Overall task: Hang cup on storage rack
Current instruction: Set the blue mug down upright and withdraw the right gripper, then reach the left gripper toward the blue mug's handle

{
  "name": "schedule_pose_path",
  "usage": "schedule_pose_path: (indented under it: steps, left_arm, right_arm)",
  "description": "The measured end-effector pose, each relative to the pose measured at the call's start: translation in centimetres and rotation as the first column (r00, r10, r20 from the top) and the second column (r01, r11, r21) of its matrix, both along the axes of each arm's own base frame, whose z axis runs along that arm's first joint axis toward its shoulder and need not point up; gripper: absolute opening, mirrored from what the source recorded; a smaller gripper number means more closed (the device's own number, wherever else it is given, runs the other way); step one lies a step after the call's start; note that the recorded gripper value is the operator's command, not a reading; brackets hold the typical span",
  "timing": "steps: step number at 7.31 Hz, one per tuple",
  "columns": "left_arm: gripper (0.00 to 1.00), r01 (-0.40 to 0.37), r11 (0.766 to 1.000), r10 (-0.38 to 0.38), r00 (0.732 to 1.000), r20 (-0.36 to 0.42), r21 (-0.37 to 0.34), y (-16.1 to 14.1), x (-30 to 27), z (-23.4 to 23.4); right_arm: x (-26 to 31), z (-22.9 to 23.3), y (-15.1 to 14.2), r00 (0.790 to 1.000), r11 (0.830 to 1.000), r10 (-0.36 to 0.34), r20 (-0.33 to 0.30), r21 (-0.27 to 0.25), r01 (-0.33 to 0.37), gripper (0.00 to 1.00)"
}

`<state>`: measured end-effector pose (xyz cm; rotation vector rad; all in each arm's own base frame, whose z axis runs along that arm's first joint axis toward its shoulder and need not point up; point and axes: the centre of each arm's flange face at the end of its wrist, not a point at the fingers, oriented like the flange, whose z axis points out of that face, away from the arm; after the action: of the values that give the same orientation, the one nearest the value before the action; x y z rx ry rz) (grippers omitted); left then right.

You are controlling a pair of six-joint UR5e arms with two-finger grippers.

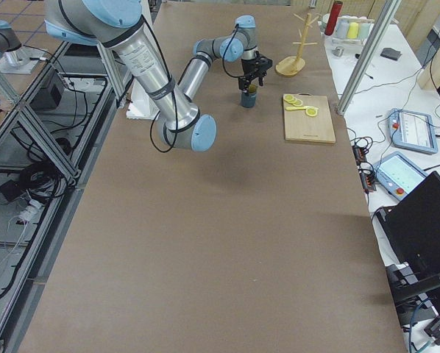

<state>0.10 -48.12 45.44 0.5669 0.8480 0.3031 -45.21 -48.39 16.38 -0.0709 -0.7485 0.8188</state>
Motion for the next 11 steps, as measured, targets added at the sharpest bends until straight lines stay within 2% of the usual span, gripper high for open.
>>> schedule_pose_path:
  steps: [2,3,4,5,7,9,11]
  left_arm:
    - [0.99,-0.068,0.991,0.071,0.997,-0.02,0.111,-0.2,3.8,-2.0]
    - [0.99,-0.092,0.983,0.097,0.995,-0.027,0.158,-0.4,5.1,-2.8]
    - [0.99,-0.117,0.972,0.127,0.991,-0.033,0.206,-0.6,6.7,-3.6]
    - [0.99,-0.147,0.957,0.16,0.986,-0.035,0.25,-1.2,8.7,-4.5]
    - [0.99,-0.169,0.934,0.19,0.981,-0.036,0.315,-2.9,11.8,-6.4]
    - [0.99,-0.164,0.92,0.19,0.981,-0.041,0.356,-4.5,14.9,-8.6]
    - [0.99,-0.141,0.874,0.171,0.985,-0.024,0.465,-4.8,19.9,-9.0]
  right_arm:
    - [6.9,3.8,-0.6,0.996,0.995,-0.09,-0.003,0.047,0.09,1.0]
    - [10.0,5.9,-0.8,0.989,0.986,-0.144,-0.02,0.081,0.145,1.0]
    - [13.4,8.9,-1.2,0.975,0.969,-0.212,-0.06,0.118,0.218,1.0]
    - [17.4,12.8,-2.0,0.949,0.939,-0.294,-0.115,0.152,0.31,1.0]
    - [25.6,19.4,-3.1,0.879,0.859,-0.438,-0.188,0.201,0.471,1.0]
    - [33.7,25.6,-3.3,0.805,0.769,-0.549,-0.224,0.239,0.592,1.0]
    - [41.6,32.9,-2.6,0.733,0.678,-0.622,-0.275,0.279,0.68,1.0]
